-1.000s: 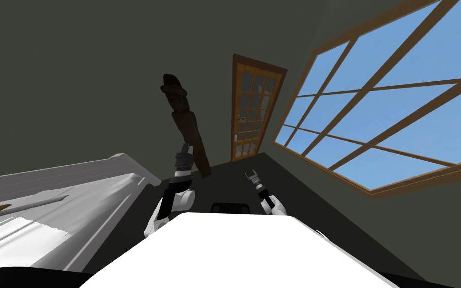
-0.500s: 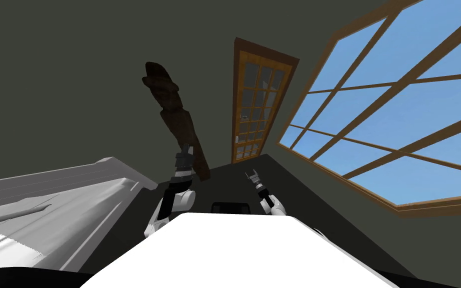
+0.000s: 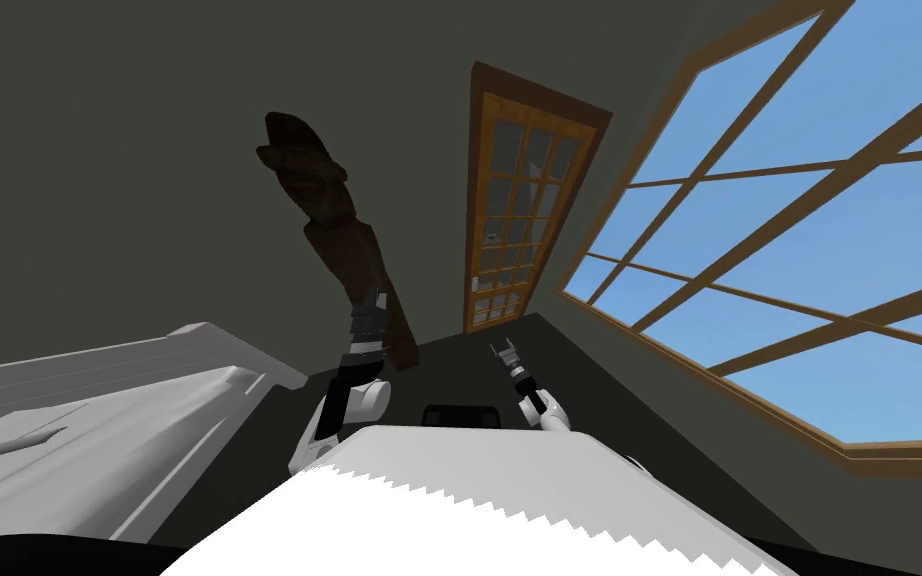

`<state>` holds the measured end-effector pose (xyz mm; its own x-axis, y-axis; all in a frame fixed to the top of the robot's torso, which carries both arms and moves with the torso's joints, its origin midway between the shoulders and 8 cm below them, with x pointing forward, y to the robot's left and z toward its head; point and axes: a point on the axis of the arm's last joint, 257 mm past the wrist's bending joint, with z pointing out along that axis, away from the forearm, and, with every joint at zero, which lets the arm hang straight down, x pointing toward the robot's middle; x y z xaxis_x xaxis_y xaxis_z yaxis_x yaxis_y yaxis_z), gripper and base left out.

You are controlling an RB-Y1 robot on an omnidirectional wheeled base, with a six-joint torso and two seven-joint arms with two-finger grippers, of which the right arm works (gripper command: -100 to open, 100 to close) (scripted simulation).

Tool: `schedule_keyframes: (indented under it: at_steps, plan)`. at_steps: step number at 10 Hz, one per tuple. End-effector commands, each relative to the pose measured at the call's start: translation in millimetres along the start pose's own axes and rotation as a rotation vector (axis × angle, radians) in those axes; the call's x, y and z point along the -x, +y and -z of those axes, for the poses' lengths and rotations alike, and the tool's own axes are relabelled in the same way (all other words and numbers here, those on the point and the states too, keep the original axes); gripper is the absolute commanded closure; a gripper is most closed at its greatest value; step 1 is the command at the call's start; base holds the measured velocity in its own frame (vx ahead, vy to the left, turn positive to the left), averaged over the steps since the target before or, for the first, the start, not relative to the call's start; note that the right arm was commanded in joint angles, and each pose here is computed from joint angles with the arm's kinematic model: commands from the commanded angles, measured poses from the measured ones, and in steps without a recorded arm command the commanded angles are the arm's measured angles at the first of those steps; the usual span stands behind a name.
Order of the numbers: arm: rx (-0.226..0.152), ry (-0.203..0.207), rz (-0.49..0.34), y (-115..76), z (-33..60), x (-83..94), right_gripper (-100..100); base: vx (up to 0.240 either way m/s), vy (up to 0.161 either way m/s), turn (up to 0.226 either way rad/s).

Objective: Pull the door open

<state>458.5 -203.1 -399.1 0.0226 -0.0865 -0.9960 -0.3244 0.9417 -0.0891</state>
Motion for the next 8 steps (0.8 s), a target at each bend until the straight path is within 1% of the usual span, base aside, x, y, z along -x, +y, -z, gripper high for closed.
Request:
schedule_keyframes:
  at_steps: [1,4,8]
  plan:
    - [-0.004,-0.001,-0.004,0.8,-1.4,0.3,-100,0.219,0.005,0.022]
    - [-0.011,-0.004,-0.013,2.8,-3.9,1.0,-100,0.208,-0.019,0.019]
    - [-0.017,-0.007,-0.028,7.4,-7.1,1.8,-100,0.199,0.007,0.015]
